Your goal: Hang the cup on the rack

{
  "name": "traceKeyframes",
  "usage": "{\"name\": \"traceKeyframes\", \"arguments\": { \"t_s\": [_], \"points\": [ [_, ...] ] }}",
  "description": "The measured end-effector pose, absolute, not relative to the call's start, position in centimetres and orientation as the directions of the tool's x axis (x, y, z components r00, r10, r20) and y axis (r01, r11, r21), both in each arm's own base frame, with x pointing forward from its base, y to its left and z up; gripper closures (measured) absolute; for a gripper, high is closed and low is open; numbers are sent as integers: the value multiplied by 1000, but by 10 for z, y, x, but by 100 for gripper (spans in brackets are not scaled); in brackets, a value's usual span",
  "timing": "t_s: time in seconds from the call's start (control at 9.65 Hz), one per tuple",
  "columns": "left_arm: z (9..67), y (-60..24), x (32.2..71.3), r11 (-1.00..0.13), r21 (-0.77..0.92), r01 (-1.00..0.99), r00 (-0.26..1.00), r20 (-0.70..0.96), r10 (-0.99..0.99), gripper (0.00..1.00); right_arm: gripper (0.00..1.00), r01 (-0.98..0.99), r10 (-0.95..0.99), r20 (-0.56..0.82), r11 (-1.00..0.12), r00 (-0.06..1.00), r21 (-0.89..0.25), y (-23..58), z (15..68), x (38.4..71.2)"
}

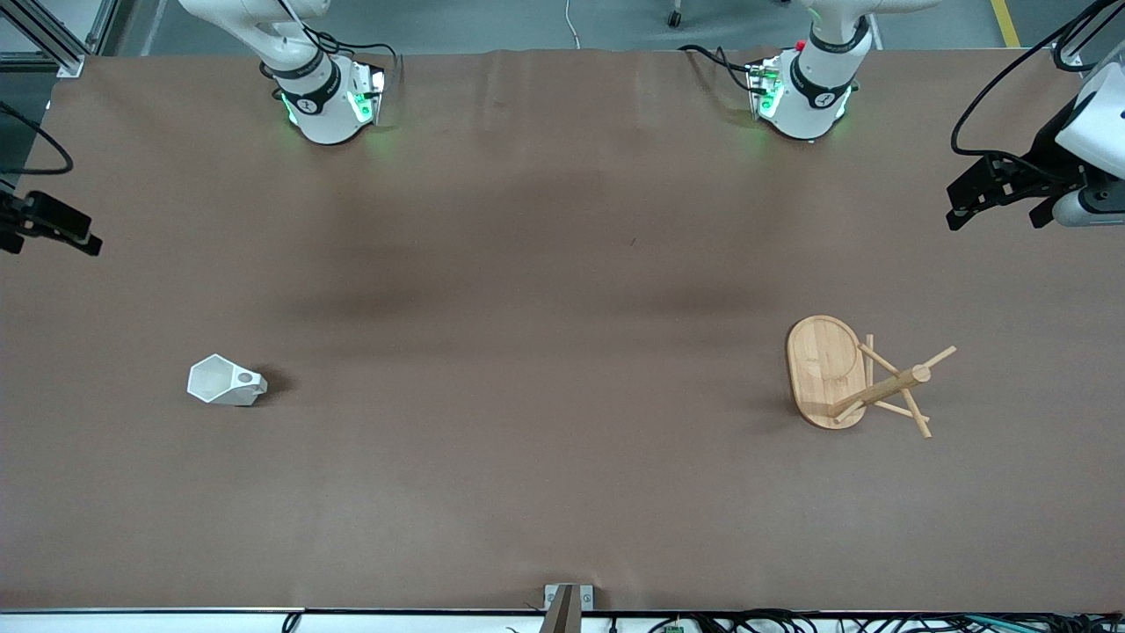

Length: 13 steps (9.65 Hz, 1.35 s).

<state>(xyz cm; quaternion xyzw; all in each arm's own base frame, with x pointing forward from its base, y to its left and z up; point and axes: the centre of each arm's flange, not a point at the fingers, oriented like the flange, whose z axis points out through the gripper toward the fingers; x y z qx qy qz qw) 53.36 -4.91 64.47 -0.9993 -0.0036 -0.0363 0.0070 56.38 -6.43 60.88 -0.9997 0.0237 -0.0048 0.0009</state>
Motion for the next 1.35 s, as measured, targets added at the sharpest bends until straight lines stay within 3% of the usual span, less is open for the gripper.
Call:
{"name": "traceKeyframes", "arguments": {
  "t_s": [0.73,0.93,1.35],
  "points": [
    [645,-48,534,-1000,-13,9,997,73,8,0,1,-54,-54,-4,-998,999,31,-118,414,609],
    [645,-48,534,-1000,-13,9,997,74,8,0,1,7,8,-25,-1000,1000,-31,-127,361,617],
    [645,-48,534,-1000,-13,9,997,74,8,0,4,79,80,-34,-996,996,-35,-133,294,626]
  ]
}}
